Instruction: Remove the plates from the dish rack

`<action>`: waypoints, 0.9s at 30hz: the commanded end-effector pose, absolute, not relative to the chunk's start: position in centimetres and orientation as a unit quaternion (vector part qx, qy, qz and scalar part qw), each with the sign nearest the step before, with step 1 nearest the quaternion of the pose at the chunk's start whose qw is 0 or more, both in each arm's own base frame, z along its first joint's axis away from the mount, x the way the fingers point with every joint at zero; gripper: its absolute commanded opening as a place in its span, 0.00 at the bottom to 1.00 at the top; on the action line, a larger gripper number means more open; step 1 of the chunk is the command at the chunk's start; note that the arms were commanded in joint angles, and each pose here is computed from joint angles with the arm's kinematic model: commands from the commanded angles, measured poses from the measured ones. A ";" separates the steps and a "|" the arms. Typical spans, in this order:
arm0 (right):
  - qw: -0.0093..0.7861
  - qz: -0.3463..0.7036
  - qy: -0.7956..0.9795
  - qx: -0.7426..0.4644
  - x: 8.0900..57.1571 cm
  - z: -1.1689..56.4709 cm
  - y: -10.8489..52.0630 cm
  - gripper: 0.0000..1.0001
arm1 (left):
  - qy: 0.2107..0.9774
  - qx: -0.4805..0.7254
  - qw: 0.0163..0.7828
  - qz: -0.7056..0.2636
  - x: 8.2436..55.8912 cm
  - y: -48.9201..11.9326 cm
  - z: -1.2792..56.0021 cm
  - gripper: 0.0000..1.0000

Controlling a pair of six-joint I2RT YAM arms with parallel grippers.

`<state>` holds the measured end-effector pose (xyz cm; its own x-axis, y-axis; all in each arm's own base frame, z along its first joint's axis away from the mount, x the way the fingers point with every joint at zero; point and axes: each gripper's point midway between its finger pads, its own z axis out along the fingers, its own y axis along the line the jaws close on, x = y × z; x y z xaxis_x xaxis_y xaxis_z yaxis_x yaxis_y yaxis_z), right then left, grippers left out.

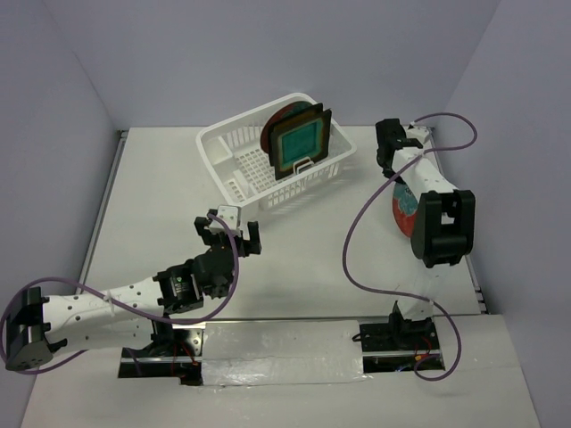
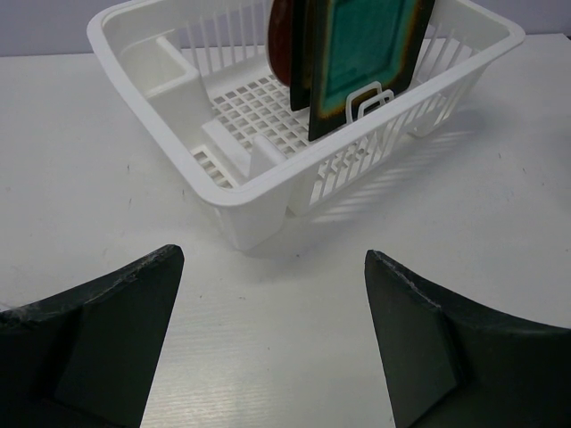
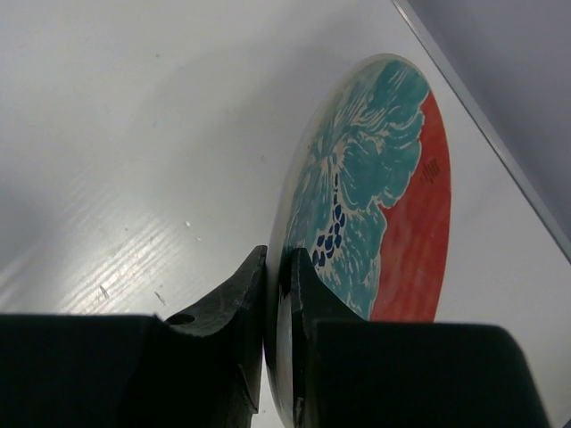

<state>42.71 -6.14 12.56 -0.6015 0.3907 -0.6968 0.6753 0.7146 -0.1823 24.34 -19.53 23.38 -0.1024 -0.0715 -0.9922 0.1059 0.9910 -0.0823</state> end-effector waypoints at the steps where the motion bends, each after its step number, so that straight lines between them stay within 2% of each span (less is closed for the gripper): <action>1: 0.362 -0.128 0.858 0.341 47.2 12.0 -3.7 0.00 | 0.727 -0.013 0.680 -0.087 24.4 -19.8 25.2 0.95; 8: 0.342 -0.127 0.868 0.337 48.3 9.6 -3.1 0.00 | 0.729 -0.010 0.679 -0.089 24.4 -20.1 25.1 0.95; 16: 0.320 -0.108 0.879 0.336 49.2 7.5 -2.0 0.07 | 0.729 -0.008 0.678 -0.094 24.4 -20.2 25.1 0.95; 20: 0.309 -0.085 0.890 0.324 49.4 6.8 -1.1 0.23 | 0.730 -0.005 0.677 -0.094 24.4 -20.5 25.1 0.95; 27: 0.278 -0.063 0.904 0.319 49.6 5.1 0.1 0.24 | 0.730 -0.005 0.677 -0.094 24.4 -20.4 25.1 0.95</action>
